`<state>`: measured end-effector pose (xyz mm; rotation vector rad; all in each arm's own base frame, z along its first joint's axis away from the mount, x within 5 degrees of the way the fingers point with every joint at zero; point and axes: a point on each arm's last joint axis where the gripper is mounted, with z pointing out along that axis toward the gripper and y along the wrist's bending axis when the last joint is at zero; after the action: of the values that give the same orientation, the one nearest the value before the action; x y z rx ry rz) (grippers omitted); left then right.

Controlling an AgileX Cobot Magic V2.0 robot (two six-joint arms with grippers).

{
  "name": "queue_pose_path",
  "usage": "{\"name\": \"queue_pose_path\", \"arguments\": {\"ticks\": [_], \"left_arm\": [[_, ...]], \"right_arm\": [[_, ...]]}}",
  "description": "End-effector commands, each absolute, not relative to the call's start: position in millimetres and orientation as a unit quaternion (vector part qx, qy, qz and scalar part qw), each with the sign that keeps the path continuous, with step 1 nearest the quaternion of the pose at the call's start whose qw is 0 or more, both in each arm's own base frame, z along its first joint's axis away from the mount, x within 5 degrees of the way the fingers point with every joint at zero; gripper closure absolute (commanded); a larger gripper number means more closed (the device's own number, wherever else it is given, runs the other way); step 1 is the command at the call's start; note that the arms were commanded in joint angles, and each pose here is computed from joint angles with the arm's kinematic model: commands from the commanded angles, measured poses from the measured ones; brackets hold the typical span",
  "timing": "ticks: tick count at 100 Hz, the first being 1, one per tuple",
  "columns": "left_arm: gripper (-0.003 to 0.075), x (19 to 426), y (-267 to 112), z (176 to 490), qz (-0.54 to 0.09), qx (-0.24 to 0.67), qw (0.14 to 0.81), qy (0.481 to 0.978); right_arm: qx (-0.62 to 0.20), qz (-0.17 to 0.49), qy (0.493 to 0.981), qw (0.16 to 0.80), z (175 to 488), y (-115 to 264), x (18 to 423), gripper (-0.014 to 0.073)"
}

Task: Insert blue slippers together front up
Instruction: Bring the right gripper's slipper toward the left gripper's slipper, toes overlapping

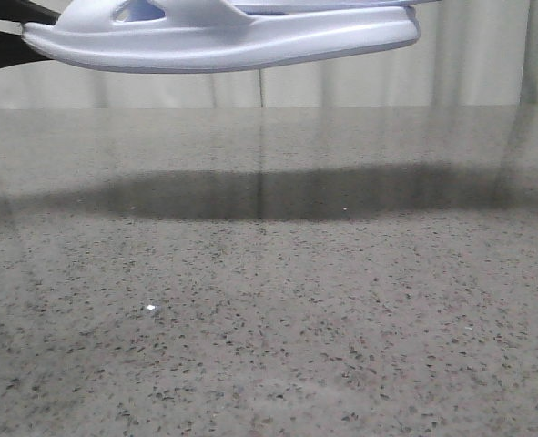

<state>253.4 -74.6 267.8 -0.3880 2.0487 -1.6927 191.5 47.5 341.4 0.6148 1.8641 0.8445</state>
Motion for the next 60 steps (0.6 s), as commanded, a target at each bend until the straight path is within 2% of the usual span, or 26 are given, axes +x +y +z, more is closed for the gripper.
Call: {"name": "queue_pose_path", "arguments": {"ticks": [1,60], "left_arm": [[0.0704,251,-78,292,-0.663,-0.130,0.236,0.698],[0.0704,249,-79,294,-0.676,-0.139,0.215,0.691]], "right_arm": [[0.244,0.362,0.733,0.522,359,50,196,0.0696],[0.230,0.363,0.748,0.506,346,65,212,0.0696]]}}
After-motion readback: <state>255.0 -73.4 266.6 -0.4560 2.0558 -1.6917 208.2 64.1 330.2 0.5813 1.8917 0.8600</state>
